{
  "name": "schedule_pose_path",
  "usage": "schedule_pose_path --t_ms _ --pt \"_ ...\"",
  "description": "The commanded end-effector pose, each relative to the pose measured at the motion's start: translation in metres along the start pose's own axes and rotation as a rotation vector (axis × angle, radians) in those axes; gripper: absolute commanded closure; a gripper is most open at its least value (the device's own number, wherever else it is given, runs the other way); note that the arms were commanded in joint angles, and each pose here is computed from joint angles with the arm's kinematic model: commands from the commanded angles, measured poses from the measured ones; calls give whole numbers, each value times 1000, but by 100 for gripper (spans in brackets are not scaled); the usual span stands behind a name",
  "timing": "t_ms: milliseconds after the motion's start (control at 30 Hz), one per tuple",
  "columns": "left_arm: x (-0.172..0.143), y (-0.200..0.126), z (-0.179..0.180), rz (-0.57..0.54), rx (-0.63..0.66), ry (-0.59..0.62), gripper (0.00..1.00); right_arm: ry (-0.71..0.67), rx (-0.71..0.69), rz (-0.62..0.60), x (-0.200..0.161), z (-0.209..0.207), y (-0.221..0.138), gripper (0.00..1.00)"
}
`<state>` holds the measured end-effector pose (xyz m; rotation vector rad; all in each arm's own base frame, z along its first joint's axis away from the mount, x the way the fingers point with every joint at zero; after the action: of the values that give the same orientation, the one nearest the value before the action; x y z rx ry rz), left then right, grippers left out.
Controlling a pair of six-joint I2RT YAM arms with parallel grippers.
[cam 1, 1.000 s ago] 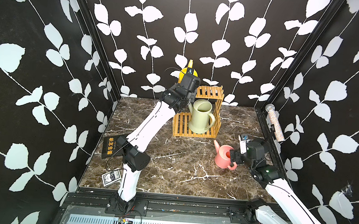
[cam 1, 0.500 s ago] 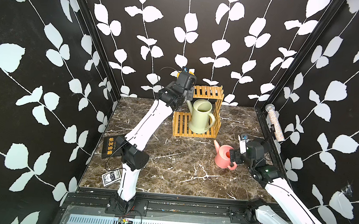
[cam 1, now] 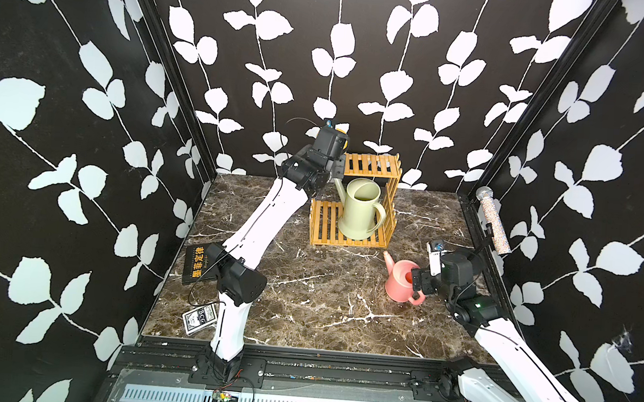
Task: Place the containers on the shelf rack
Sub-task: 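Place the container on the shelf.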
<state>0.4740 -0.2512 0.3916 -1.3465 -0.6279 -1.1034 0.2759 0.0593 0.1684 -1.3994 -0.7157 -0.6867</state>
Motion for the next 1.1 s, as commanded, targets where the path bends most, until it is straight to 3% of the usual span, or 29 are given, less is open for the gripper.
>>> schedule_pose_path --t_ms 0,633,1067 --pt "3 5 8 -13 7 -25 62 14 9 -31 7 2 1 1" --pt "-1 26 -5 -9 -41 -50 59 10 9 -20 5 2 4 1" --pt "7 18 -19 -34 -71 -46 57 8 8 -19 4 2 5 1"
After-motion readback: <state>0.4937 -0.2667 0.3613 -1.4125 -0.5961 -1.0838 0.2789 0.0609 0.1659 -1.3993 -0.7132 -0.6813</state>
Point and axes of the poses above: each gripper's point midway between its finger pads, its own y axis out along the fingers, its own z axis along the line the jaws close on, x = y × z, the point moved 1 cm from there along -y, back along the fingers, and after that the axes turned 14 degrees about y, right-handed, at the moved point
